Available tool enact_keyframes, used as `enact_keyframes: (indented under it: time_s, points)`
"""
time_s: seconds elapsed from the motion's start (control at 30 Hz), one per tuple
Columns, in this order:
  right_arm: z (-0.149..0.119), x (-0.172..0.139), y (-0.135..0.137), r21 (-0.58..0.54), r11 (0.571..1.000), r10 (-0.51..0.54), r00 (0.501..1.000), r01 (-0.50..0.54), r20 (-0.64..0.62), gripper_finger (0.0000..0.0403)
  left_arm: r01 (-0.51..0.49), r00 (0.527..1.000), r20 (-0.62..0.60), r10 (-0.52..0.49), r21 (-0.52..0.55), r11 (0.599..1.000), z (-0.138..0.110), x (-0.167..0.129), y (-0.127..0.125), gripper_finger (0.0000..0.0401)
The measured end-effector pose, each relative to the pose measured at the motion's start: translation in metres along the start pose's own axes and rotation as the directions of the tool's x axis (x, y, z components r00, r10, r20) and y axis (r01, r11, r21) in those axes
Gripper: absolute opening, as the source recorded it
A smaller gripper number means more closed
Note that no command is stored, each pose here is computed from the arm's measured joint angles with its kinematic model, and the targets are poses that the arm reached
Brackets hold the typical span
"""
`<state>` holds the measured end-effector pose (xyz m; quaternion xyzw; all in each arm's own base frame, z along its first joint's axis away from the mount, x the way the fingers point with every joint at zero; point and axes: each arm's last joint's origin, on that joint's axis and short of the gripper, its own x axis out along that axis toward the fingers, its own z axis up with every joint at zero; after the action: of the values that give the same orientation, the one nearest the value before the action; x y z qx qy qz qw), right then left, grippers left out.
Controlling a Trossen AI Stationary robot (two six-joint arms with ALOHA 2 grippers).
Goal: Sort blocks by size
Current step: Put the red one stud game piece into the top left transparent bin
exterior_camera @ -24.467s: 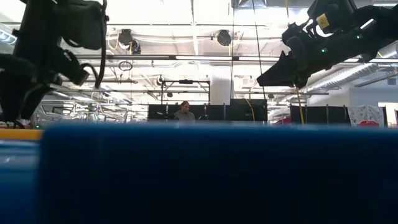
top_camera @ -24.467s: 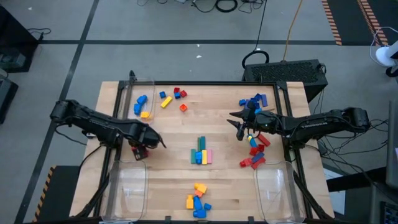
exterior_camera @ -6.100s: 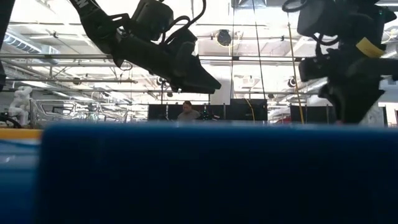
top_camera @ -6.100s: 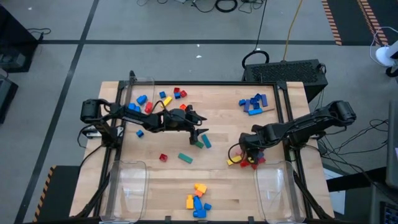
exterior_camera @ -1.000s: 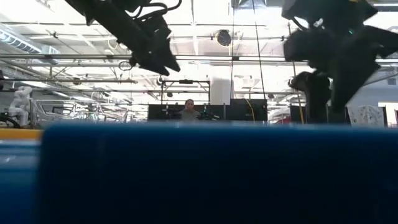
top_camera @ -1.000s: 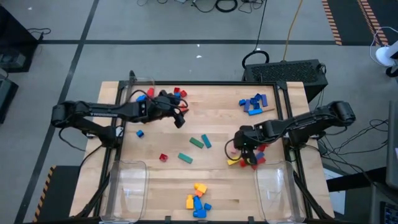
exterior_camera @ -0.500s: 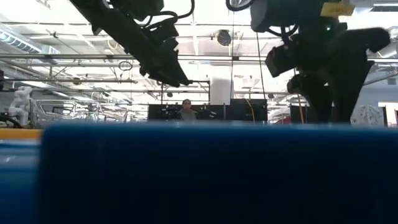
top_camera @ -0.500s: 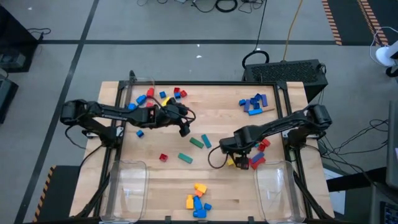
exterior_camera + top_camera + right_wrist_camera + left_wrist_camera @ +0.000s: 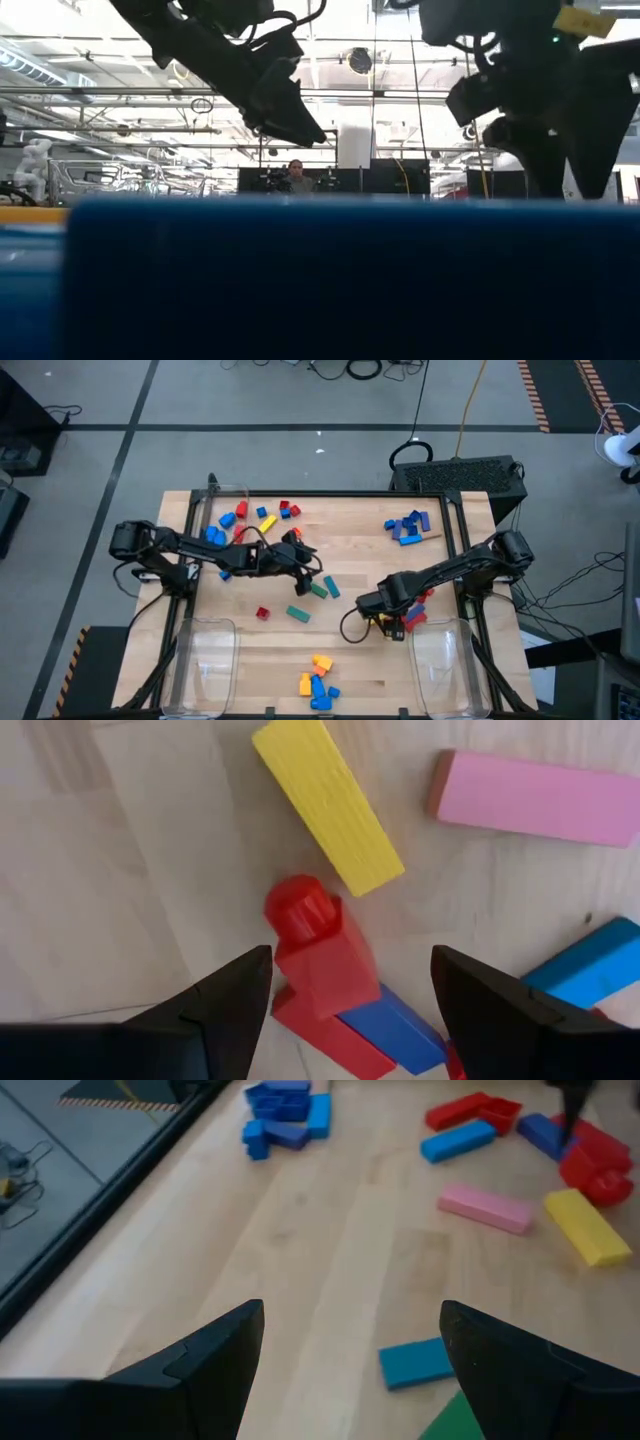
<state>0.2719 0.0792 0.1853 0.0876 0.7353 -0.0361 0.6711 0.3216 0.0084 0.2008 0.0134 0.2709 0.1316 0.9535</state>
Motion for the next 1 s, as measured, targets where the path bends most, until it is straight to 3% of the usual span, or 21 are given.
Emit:
enact_keyframes:
  time_s: [0.3, 0.63, 0.77, 0.93, 1.0]
  points:
    - [0.003, 0.02, 0.003, -0.014, 1.0, -0.017, 0.999, 0.017, -0.034, 0.0258, 0.048, 0.999, 0.017, -0.049, 0.027, 0.998, -0.004, 0.004, -0.02, 0.0304]
    - [0.007, 0.048, 0.006, -0.08, 0.995, -0.067, 0.988, 0.056, -0.138, 0.0251, 0.056, 0.998, 0.019, -0.057, 0.033, 0.998, -0.004, 0.003, -0.024, 0.0304]
    - [0.008, 0.047, 0.005, -0.09, 0.993, -0.081, 0.989, 0.07, -0.127, 0.0208, 0.054, 0.998, 0.019, -0.055, 0.033, 0.998, -0.004, 0.003, -0.024, 0.0304]
    - [0.01, 0.047, 0.006, -0.107, 0.992, -0.083, 0.992, 0.072, -0.095, 0.0117, 0.054, 0.998, 0.019, -0.055, 0.032, 0.998, -0.004, 0.003, -0.024, 0.0304]
    - [0.012, 0.045, 0.007, -0.11, 0.991, -0.087, 0.994, 0.08, -0.061, 0.0113, 0.056, 0.998, 0.023, -0.056, 0.033, 0.998, -0.004, 0.003, -0.025, 0.0304]
